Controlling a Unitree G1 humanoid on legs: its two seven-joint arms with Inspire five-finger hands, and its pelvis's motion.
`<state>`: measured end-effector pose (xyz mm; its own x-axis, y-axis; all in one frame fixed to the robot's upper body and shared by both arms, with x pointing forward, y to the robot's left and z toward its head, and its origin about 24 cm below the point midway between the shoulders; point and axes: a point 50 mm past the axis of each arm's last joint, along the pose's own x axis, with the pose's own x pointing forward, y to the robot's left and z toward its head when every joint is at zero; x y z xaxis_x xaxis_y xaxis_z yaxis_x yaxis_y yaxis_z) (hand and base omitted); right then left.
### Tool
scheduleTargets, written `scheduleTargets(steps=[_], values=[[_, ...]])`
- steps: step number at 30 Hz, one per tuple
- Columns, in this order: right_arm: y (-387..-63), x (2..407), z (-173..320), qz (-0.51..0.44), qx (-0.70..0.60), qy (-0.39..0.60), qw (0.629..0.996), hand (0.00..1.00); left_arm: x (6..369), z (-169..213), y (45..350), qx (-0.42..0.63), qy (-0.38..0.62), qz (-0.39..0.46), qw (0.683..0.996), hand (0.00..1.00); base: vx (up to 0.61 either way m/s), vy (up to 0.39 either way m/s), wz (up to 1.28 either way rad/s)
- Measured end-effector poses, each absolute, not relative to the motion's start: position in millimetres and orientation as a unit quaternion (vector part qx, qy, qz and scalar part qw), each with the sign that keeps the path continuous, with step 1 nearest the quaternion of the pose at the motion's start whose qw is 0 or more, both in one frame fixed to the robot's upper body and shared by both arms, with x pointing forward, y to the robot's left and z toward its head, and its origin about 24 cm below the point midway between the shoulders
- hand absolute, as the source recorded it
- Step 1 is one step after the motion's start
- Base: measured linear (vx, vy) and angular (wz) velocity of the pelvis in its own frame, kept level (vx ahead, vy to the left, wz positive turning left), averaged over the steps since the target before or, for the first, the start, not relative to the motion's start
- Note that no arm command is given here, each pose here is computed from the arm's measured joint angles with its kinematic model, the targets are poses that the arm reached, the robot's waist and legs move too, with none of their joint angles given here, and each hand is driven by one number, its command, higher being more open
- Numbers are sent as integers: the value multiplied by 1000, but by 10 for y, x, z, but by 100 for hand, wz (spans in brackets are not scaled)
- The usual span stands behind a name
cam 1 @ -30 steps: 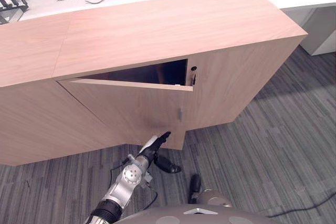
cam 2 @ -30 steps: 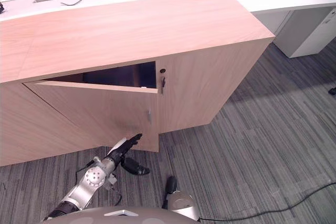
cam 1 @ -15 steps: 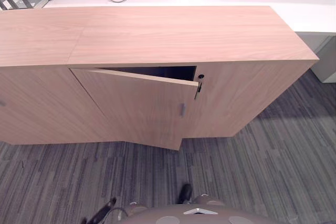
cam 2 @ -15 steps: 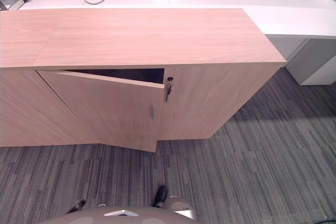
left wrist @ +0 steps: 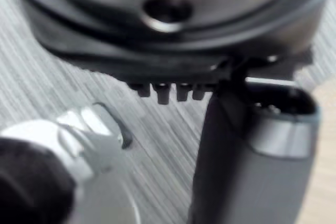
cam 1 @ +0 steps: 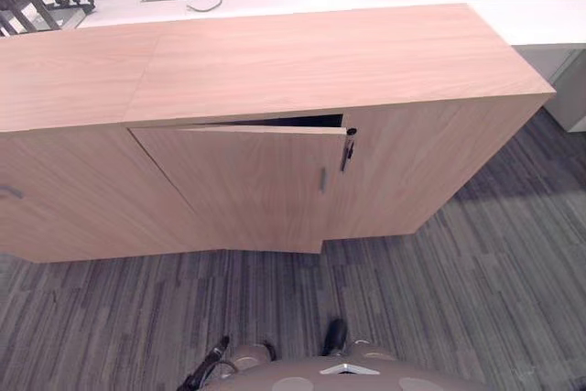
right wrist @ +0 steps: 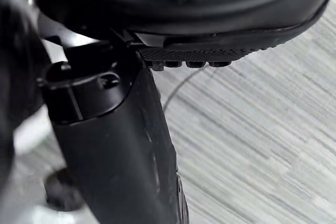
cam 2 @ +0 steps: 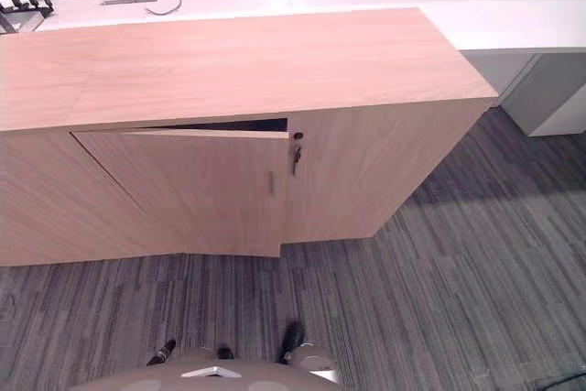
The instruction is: Walk over to the cabinet, pick up the folder, carry it to the office cabinet, place the folder inside the office cabinet, then close the office cabinet door
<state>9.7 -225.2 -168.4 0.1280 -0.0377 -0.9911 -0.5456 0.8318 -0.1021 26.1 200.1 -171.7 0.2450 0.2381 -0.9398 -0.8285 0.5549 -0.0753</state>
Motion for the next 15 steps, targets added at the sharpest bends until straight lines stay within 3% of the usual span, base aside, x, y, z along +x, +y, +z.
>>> scheduleTargets(steps=[6,10,15], values=[[-2536,253,-1631,3,-166,634,755,100,395,-1715,1932,-295,495,324,751,100,131,97,10],[-2461,1,-1677,-134,-35,655,743,100,385,-1716,1990,-262,511,296,763,100,107,114,-14],[-2187,-215,-1732,-205,66,656,723,100,456,-1692,2085,-186,525,269,786,100,34,83,-18]])
